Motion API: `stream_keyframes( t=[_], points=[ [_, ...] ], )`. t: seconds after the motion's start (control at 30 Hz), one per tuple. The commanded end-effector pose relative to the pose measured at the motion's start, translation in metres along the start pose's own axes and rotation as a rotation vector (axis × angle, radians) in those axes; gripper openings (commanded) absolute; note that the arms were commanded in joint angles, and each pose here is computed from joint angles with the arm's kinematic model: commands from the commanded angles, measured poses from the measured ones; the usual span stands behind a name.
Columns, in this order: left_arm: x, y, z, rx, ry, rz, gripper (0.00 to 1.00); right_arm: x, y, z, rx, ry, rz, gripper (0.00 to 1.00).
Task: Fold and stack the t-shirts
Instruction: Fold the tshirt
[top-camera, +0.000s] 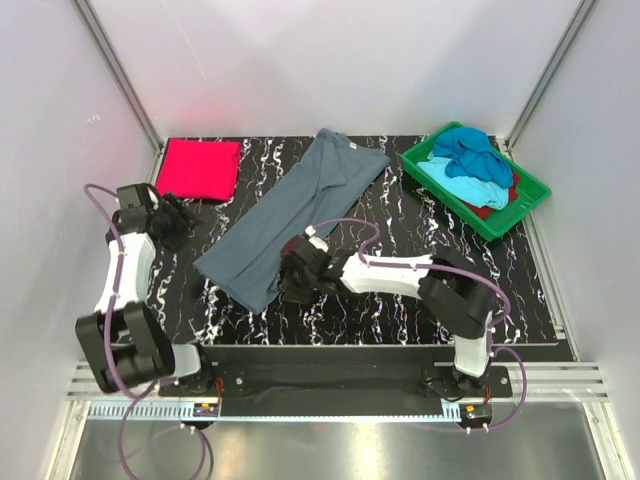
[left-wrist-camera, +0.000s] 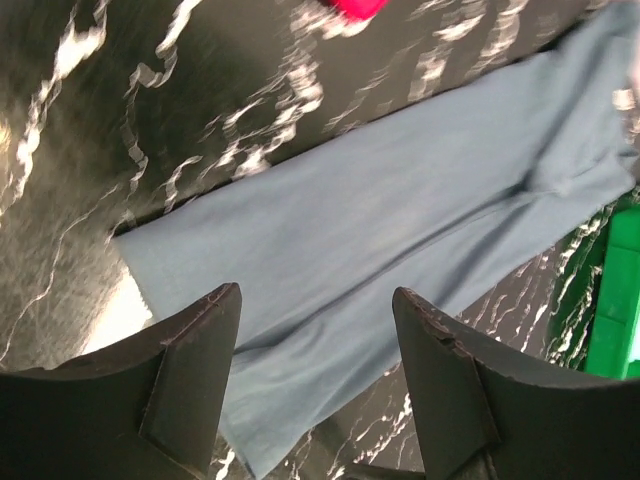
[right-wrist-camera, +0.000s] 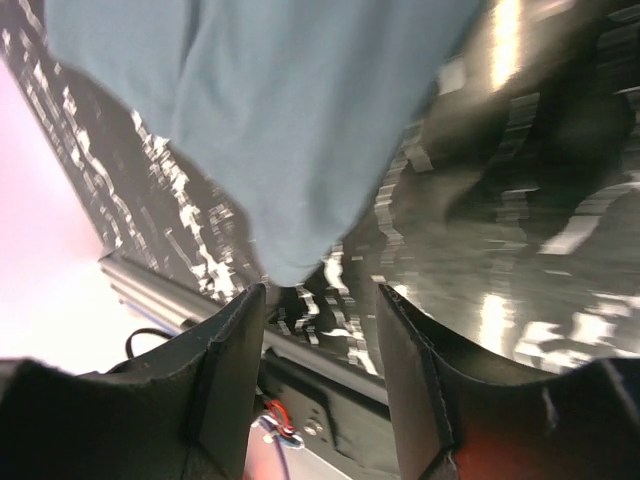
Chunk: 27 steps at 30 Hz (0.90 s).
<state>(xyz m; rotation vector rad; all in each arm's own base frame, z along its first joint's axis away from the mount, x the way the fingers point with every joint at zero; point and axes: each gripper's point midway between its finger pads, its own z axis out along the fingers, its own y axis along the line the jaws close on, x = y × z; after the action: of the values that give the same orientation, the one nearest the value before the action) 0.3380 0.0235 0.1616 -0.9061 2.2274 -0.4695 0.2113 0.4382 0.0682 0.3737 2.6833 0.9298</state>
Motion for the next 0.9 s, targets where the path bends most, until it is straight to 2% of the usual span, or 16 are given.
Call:
stream_keyframes(
  t=[0.0,0.17,0.4,0.47,0.6,0.63,0.73,0.87],
  points=[
    [0.011,-0.004,0.01,0.105,0.091,-0.062,0.67,0.007,0.033,0.015,-0.066,-0.033,0.023,0.56],
    [0.011,-0.003,0.012,0.116,0.092,-0.076,0.67,0.036,0.041,0.038,-0.062,0.009,-0.013,0.56],
    [0.009,-0.005,0.012,0.125,0.091,-0.076,0.67,0.047,0.017,0.064,0.005,0.012,-0.031,0.55],
    [0.009,-0.005,0.012,0.125,0.09,-0.076,0.67,0.052,0.016,0.063,0.006,0.017,-0.037,0.52],
    [0.008,-0.004,0.011,0.123,0.085,-0.078,0.67,0.063,0.012,0.057,0.008,0.043,-0.054,0.33],
    [0.007,-0.005,0.01,0.125,0.081,-0.074,0.67,0.065,0.011,0.055,0.011,0.05,-0.063,0.22],
    [0.007,-0.008,0.007,0.144,0.072,-0.055,0.67,0.064,0.003,0.045,0.022,0.048,-0.09,0.0],
    [0.023,-0.023,0.004,0.203,0.118,-0.02,0.67,0.065,-0.036,0.022,0.103,0.058,-0.182,0.0]
  ],
)
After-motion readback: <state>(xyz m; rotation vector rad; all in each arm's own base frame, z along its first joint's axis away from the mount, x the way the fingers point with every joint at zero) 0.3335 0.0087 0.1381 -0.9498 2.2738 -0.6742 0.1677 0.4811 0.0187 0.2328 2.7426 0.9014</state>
